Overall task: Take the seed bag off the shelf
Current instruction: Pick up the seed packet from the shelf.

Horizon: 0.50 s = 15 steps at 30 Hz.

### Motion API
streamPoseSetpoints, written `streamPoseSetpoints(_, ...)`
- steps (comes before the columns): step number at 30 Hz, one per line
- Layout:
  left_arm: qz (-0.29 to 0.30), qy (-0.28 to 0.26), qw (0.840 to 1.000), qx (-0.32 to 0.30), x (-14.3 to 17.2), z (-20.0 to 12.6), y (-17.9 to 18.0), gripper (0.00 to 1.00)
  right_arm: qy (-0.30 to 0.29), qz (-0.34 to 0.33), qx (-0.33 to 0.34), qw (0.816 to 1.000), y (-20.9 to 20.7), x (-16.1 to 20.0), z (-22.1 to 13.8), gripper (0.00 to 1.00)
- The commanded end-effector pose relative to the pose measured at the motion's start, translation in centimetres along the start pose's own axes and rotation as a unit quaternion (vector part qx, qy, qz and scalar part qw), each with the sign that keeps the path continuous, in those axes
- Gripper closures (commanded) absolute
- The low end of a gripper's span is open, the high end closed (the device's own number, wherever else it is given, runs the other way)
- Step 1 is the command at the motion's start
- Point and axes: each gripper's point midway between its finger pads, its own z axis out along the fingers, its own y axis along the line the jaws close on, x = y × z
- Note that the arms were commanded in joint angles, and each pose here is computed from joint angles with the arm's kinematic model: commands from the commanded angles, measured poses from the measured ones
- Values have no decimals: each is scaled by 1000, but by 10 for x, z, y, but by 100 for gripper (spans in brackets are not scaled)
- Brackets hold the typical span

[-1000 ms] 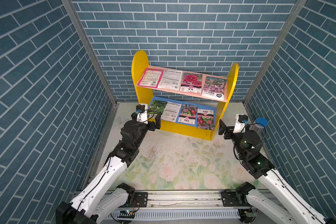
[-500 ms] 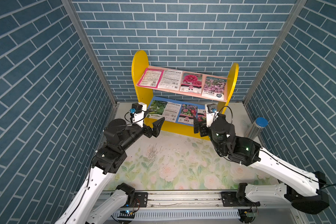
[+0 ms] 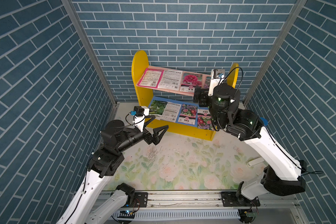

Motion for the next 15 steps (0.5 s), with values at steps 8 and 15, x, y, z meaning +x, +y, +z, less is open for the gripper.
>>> streamPoseSetpoints(8,-23,-17,999,34,-11,-11,-18,0,61,-14,-5,998,-33,12,73,7)
streamPoseSetpoints(15,-35,-18,999,29,-9,-9,-15,0,87,-9,5,996,-44,35,101,9)
